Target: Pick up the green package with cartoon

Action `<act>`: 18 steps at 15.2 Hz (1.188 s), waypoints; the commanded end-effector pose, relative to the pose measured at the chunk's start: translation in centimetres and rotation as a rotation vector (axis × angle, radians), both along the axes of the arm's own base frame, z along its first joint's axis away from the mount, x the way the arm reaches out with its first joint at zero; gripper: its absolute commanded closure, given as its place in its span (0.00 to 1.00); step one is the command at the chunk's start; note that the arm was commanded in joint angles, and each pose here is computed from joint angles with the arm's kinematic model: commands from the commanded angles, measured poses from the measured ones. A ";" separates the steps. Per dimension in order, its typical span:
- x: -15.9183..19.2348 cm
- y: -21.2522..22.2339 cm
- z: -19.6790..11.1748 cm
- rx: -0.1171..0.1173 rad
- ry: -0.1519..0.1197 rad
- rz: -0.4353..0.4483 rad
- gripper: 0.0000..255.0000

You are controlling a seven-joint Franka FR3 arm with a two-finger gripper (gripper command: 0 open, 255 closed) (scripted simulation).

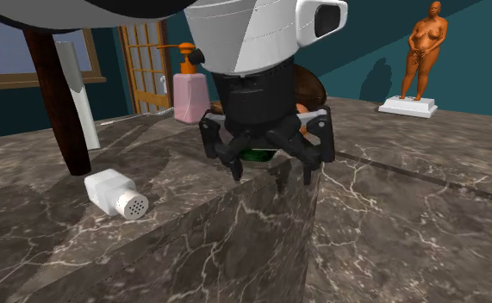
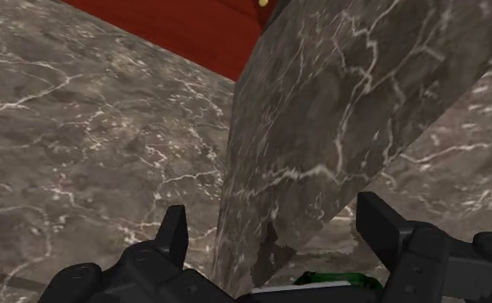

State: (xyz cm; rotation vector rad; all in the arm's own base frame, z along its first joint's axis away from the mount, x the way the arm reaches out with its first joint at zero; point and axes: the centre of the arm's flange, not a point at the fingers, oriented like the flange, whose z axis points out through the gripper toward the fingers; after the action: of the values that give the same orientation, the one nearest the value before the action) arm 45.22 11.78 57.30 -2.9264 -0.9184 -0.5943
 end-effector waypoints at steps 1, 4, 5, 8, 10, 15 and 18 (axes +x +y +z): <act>1.0 1.6 0.3 0.014 -0.042 0.064 0.00; 2.5 4.0 0.8 0.034 -0.100 0.158 0.00; 2.9 4.8 0.9 0.040 -0.120 0.189 0.00; 3.8 6.7 1.3 0.055 -0.162 0.257 0.00; 3.8 6.7 0.3 0.055 -0.162 0.257 0.00; 3.8 6.7 -2.7 0.055 -0.162 0.257 0.00; 3.8 6.7 -2.6 0.055 -0.162 0.257 1.00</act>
State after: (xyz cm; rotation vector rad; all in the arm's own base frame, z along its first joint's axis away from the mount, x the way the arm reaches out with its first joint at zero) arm 49.00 18.45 54.79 -2.6818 -1.2466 -0.8315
